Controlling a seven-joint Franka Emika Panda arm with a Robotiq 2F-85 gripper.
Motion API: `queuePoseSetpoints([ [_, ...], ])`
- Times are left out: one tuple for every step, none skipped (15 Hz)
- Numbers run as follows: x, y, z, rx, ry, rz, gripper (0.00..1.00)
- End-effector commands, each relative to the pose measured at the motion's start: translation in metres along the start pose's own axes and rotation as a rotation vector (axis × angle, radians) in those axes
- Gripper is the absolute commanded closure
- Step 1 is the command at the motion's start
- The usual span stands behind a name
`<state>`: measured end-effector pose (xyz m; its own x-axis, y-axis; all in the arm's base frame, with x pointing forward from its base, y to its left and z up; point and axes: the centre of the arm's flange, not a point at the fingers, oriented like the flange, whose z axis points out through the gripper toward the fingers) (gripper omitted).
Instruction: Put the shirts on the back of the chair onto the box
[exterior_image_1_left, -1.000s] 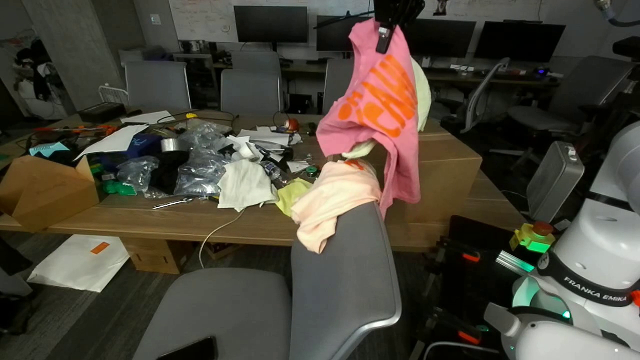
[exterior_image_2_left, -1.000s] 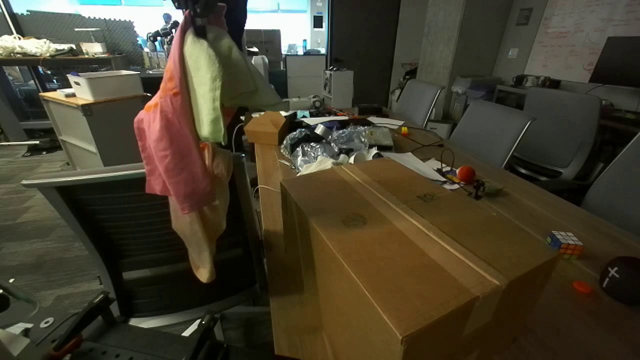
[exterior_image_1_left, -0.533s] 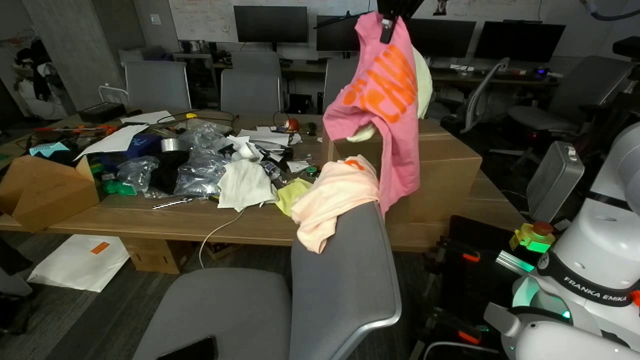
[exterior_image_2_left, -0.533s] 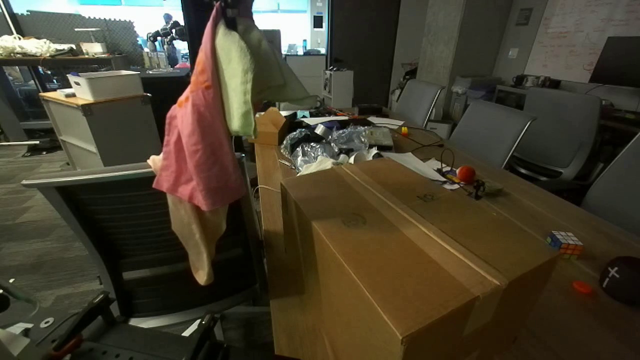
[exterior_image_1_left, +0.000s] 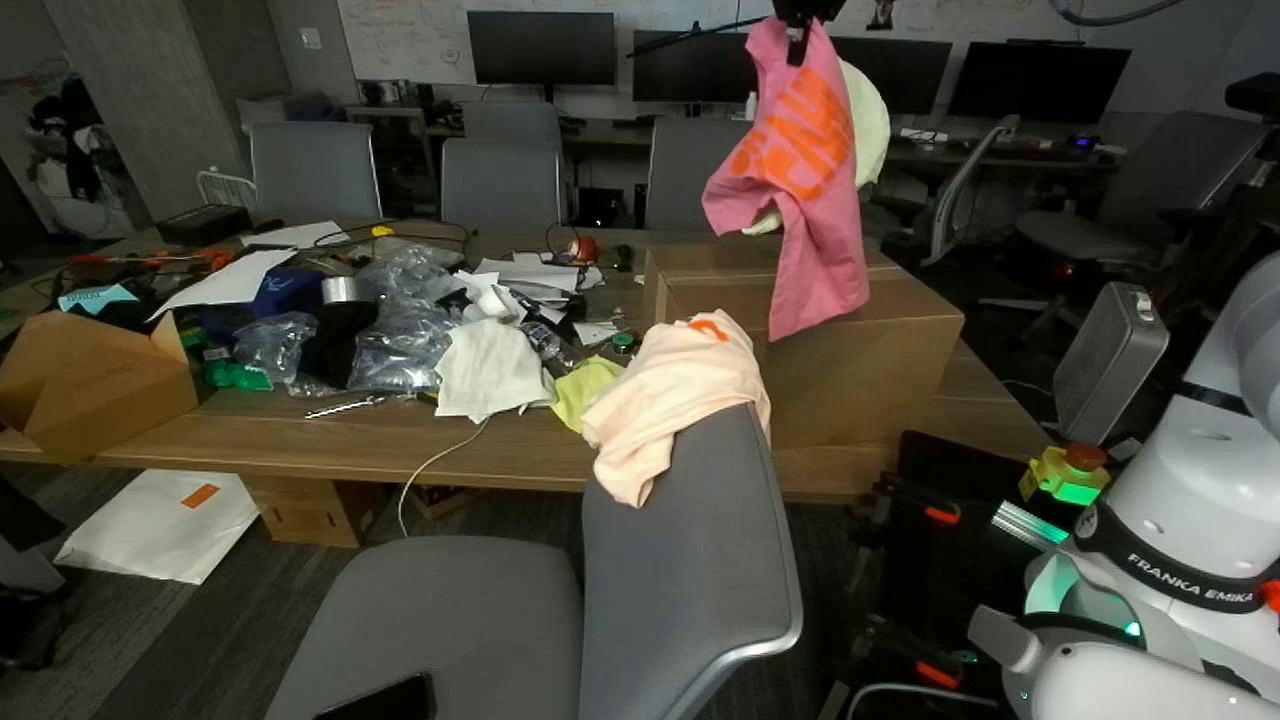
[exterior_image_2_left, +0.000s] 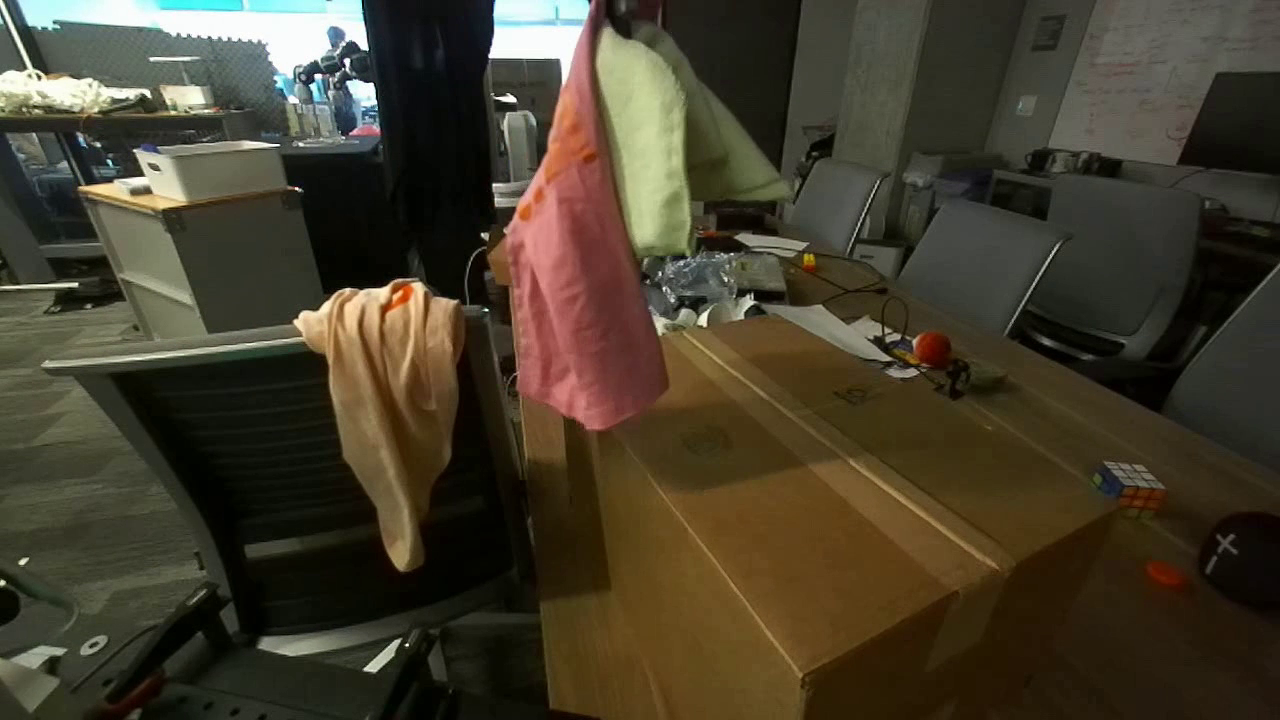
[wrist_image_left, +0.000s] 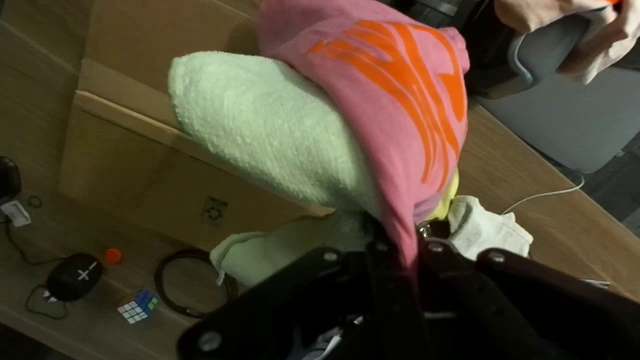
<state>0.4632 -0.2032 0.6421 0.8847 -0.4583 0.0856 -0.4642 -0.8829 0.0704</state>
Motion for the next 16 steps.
queuePoseSetpoints([
  [0.054,0.027,-0.023,-0.034,-0.012,0.043,0.98],
  [0.063,0.034,-0.023,-0.034,-0.002,0.065,0.98],
  [0.070,0.040,-0.025,-0.028,0.005,0.084,0.98],
  [0.076,0.048,-0.025,-0.017,0.013,0.102,0.98],
  [0.081,0.053,-0.026,-0.009,0.019,0.116,0.98],
  [0.086,0.059,-0.026,0.000,0.023,0.129,0.98],
  [0.089,0.064,-0.025,0.005,0.024,0.141,0.98],
  [0.092,0.070,-0.024,0.009,0.023,0.152,0.98],
  [0.095,0.074,-0.024,0.013,0.023,0.165,0.98],
  [0.097,0.079,-0.022,0.016,0.021,0.178,0.98],
  [0.098,0.083,-0.021,0.020,0.018,0.185,0.98],
  [0.099,0.087,-0.020,0.025,0.014,0.195,0.98],
  [0.100,0.091,-0.019,0.029,0.011,0.206,0.98],
  [0.100,0.094,-0.018,0.034,0.008,0.212,0.98],
  [0.101,0.097,-0.017,0.038,0.004,0.215,0.98],
  [0.102,0.100,-0.016,0.035,0.002,0.225,0.98],
])
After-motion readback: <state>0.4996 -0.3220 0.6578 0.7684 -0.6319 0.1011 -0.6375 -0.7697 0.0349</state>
